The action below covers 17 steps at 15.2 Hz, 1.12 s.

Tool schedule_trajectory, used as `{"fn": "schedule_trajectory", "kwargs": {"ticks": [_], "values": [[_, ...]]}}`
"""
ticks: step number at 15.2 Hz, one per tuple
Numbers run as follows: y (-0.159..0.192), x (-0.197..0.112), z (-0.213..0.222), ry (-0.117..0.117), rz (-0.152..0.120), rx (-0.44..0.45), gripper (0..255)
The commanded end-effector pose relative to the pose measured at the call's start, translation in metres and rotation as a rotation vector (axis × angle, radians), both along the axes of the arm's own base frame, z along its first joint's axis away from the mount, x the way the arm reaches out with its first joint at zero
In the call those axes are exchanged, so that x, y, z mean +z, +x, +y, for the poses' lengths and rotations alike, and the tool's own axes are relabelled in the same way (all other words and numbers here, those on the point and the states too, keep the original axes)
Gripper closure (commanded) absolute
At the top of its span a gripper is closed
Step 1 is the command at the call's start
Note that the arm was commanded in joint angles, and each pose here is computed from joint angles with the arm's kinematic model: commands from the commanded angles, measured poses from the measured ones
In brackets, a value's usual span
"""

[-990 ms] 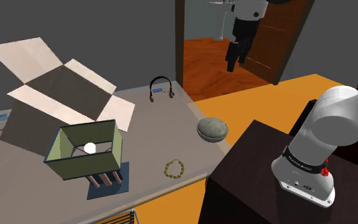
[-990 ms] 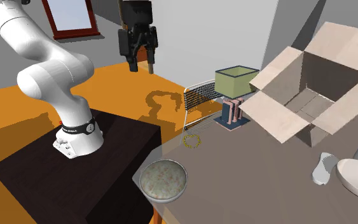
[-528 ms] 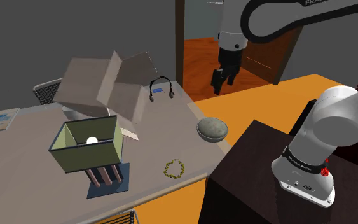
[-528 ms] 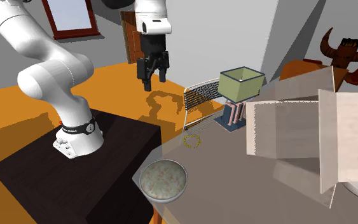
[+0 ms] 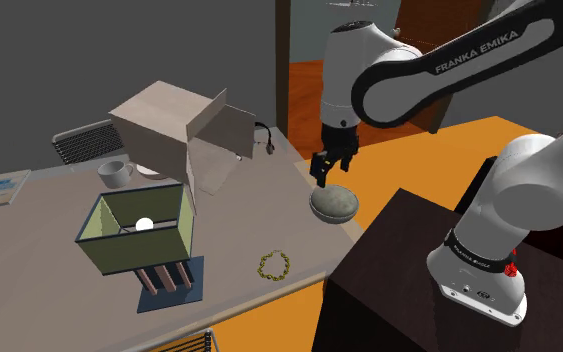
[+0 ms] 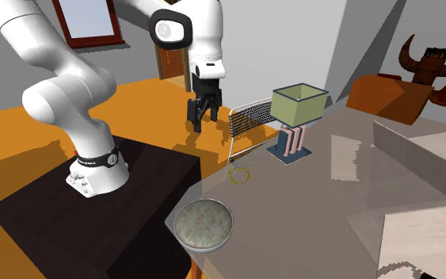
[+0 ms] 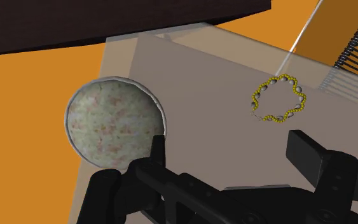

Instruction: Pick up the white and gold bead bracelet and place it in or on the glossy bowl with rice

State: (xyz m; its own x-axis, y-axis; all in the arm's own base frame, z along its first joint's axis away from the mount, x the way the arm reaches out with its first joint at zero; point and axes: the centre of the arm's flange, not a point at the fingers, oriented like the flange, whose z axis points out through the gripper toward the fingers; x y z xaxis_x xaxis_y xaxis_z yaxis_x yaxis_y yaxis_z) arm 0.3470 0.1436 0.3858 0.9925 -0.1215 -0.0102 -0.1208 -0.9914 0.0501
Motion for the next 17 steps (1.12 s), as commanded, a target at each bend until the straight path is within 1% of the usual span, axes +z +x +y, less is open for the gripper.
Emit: {"fn": "schedule_trajectory", "kwargs": {"ticks": [1,17], "values": [[0.003,-0.020,0.015,0.002,0.004,-0.019,0],[0.032,-0.196,0.128,0.006,0.050,-0.159,0]]}}
